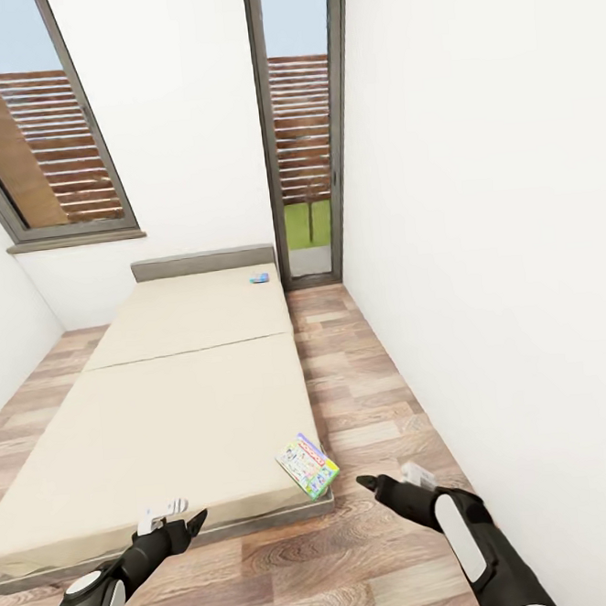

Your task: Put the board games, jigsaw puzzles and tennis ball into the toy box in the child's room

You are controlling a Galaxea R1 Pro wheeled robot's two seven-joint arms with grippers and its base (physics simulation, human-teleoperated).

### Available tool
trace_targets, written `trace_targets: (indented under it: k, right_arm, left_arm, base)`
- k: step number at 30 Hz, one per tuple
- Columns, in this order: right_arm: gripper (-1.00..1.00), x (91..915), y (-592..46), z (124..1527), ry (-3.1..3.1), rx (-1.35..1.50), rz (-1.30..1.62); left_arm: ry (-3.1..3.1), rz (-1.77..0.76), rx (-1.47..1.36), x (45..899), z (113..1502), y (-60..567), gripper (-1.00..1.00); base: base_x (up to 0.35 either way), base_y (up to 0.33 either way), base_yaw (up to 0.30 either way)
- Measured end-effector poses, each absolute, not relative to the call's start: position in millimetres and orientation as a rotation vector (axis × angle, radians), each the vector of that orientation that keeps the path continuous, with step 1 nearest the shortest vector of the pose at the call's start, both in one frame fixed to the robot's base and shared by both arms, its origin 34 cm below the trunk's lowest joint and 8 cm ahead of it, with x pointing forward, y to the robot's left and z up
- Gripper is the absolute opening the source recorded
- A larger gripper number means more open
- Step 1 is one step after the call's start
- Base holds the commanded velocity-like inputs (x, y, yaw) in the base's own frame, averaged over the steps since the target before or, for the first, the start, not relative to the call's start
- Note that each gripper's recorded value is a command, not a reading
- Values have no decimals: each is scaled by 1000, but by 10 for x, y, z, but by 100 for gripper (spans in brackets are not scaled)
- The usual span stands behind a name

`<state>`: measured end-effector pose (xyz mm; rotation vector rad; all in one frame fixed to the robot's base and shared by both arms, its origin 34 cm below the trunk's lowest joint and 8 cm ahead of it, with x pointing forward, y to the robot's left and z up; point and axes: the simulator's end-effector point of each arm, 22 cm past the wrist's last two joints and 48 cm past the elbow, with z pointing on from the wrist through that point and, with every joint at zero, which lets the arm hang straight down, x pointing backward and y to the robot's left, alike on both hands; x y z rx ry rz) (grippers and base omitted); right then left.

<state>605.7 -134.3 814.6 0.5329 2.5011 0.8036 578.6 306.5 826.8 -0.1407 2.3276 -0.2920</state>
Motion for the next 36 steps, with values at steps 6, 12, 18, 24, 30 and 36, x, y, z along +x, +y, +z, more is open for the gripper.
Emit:
trace_targets:
  k: [6,12,18,24,30,36]
  right_arm:
    - [100,6013,-1359,8170,2441,550,965]
    - [100,5963,-1484,8093,2418,627,1006]
    - [100,5965,-1518,8084,2395,673,1025]
    - [100,5964,-1495,8086,2391,679,1033]
    - [100,5965,-1488,8088,2389,680,1035]
    - [100,6050,-1539,8101,2352,670,996]
  left_arm:
    - [2328,-293,-141,5786,8270,3064,100]
    - [2319,-293,-136,5824,8343,3069,100]
    - [2340,-313,-145,5880,8554,3037,100]
    - [2425,-423,-172,5771,8628,2842,100]
    - [2487,-534,-193,5662,8710,2716,100]
    - [2515,-623,-209,5602,8795,2623,100]
  base:
    - [28,0,0]
    - [45,0,0]
    - [8,0,0]
    - [1,0,0]
    - [0,0,0]
    - [0,0,0]
